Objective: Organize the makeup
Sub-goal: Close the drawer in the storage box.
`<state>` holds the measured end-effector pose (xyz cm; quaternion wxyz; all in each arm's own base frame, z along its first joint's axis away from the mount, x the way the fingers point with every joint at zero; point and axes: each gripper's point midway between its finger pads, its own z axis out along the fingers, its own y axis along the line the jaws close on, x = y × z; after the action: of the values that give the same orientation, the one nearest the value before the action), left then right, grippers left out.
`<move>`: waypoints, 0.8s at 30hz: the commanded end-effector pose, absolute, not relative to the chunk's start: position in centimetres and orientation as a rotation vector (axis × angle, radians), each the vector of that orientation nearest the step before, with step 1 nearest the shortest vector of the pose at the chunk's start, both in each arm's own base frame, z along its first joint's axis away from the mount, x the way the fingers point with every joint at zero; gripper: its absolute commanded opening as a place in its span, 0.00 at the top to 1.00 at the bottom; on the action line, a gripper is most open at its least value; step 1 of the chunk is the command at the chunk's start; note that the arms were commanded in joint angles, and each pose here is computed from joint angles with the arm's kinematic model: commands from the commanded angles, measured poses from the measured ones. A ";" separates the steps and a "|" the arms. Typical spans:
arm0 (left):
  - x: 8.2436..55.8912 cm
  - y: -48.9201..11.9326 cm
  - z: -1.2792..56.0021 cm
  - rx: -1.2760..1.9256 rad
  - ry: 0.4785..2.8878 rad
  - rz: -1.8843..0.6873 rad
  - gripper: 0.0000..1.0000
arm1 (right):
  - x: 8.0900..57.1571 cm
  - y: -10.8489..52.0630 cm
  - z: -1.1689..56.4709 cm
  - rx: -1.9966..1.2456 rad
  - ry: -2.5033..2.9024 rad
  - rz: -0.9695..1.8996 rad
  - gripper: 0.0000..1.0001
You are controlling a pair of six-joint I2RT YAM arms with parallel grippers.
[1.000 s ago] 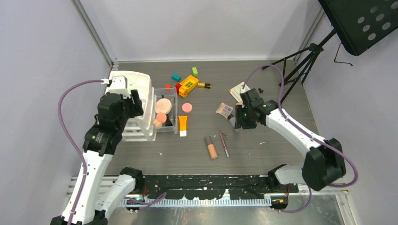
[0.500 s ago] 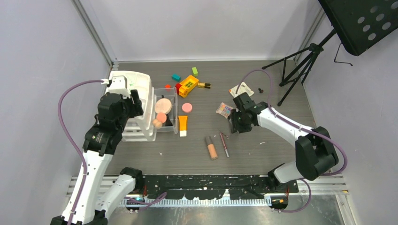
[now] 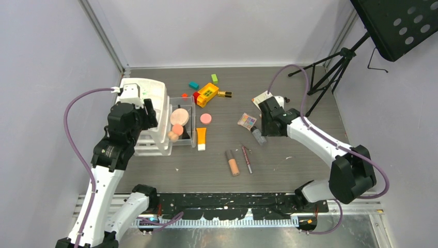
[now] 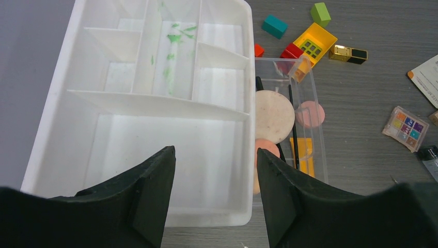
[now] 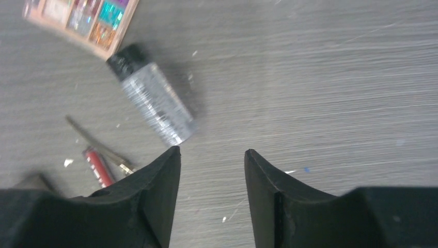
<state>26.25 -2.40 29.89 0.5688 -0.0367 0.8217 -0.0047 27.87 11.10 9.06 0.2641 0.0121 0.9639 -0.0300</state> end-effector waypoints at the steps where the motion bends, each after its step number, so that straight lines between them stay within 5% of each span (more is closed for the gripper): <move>1: 26.6 -2.5 30.5 -0.074 1.902 -0.008 0.39 | 30.3 7.5 15.5 0.205 2.361 -0.275 0.41; 7: 26.6 -2.4 30.5 -0.078 1.903 -0.003 0.39 | 30.9 8.0 16.6 0.197 2.342 -0.245 0.14; 24: 27.5 -2.9 29.9 -0.063 1.926 -0.012 0.38 | 30.9 10.2 16.0 0.236 2.405 -0.039 0.10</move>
<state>26.60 -2.49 29.36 0.5606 -0.0354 0.8273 -0.0027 30.27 9.08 14.47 0.3264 0.0756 0.9403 -0.0596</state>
